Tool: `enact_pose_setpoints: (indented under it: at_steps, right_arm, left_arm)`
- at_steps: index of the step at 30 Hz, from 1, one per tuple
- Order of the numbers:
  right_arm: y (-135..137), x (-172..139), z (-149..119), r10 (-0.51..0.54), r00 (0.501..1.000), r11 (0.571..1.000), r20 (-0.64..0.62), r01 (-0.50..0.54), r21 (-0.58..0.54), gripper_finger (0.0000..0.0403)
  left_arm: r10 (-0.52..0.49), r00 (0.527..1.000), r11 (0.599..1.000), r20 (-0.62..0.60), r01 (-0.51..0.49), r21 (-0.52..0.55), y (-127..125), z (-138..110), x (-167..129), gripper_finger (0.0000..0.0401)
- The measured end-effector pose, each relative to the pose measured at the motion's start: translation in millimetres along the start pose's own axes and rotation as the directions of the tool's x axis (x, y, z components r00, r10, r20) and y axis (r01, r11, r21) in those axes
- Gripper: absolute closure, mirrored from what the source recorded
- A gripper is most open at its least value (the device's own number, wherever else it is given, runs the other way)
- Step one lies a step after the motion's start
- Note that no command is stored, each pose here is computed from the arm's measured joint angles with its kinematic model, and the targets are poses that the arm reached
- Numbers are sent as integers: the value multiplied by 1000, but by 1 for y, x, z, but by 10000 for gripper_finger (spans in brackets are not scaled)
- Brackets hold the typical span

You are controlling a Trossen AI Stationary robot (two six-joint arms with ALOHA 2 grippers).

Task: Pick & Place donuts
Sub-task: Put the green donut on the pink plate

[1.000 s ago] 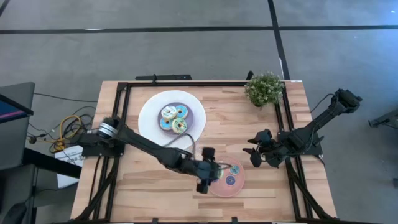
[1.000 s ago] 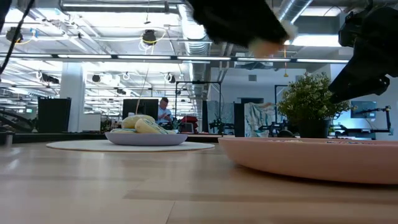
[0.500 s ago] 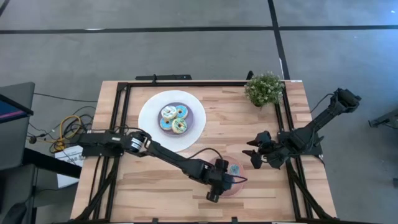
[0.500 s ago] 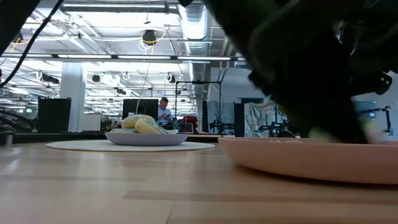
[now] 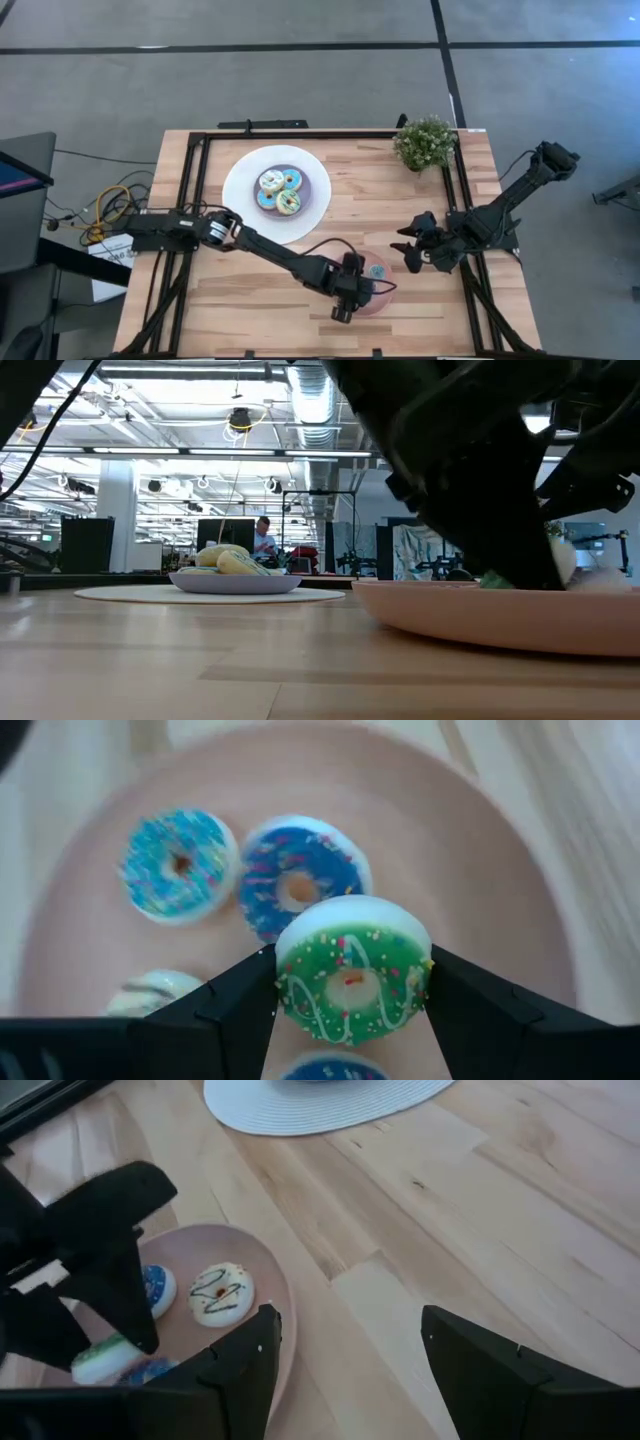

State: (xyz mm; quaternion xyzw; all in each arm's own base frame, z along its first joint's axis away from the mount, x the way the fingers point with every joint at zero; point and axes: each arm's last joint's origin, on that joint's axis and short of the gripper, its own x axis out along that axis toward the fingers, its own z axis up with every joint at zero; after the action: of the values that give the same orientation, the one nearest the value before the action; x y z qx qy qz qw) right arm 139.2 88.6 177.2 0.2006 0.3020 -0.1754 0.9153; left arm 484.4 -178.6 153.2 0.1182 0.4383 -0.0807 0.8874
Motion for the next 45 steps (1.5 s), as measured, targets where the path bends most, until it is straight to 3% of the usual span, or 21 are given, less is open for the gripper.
enact_pose_setpoints:
  at_steps: [9, 15, 25, 45]
  right_arm:
    - [0, 0, 0, 0, 1000, 1000, 0, 0, -4, 171]
    - [0, 0, 0, 0, 1000, 1000, 0, 0, -3, 171]
    - [0, 0, 0, 0, 1000, 1000, 0, 0, -4, 171]
    - [0, 0, 0, 1, 1000, 1000, 1, -1, -3, 171]
  left_arm:
    - [20, 1000, 1000, 13, -20, -16, 9, 3, -3, 177]
    - [-34, 997, 999, 76, 36, -33, 9, 7, 4, 177]
    - [-49, 998, 998, -39, 47, -49, 10, -3, 0, 177]
    - [-68, 995, 992, -76, 59, -115, 20, -6, 1, 177]
